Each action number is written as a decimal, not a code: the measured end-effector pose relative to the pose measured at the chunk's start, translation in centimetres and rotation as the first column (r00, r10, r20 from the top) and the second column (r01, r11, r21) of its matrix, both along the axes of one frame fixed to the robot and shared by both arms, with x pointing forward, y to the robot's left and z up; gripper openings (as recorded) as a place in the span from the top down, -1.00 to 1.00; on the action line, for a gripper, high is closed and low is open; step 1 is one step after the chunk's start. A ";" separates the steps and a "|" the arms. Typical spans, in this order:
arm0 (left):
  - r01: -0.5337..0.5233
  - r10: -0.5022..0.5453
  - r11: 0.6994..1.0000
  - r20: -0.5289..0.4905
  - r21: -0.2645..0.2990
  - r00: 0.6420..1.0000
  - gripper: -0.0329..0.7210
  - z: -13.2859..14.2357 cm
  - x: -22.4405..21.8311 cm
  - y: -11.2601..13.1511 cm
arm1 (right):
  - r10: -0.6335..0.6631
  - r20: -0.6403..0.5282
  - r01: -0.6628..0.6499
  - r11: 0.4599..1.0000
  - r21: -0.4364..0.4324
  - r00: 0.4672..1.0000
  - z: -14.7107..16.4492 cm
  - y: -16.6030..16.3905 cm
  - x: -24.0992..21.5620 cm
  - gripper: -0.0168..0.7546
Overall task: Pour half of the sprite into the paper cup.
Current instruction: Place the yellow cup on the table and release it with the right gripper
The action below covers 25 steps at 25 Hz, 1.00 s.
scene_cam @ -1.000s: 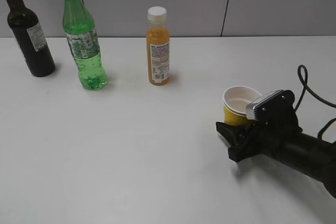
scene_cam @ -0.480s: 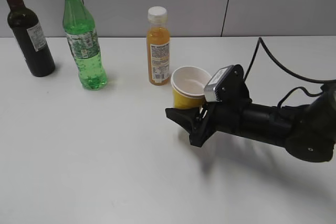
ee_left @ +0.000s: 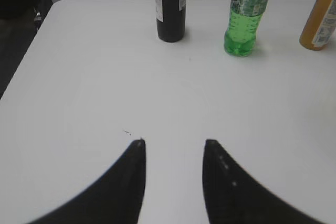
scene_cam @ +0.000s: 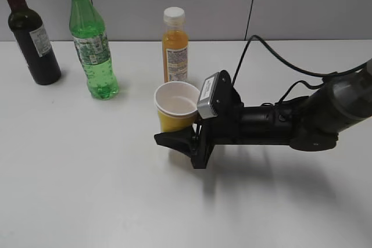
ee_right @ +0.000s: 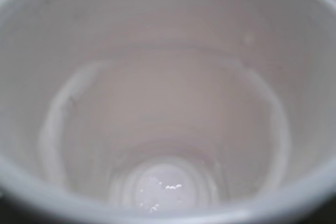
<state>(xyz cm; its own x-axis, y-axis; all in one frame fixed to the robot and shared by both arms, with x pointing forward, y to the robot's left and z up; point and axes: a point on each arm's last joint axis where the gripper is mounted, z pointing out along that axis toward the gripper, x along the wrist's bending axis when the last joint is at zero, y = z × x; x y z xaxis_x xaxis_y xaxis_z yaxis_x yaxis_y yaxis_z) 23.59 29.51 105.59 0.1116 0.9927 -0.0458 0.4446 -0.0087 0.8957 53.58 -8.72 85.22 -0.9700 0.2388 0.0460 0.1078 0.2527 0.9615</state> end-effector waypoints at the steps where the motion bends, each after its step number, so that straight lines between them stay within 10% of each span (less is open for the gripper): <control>1: 0.000 0.000 1.000 0.000 0.000 1.000 0.16 0.0 0.0 0.0 | 0.020 0.000 -0.020 1.000 -0.002 1.000 -0.2 0.5 -0.1 -0.20; 25: 0.000 0.000 1.000 0.000 0.000 1.000 0.16 0.0 0.0 0.0 | 0.105 -0.013 -0.105 0.993 -0.045 0.994 -3.8 2.5 0.7 -0.20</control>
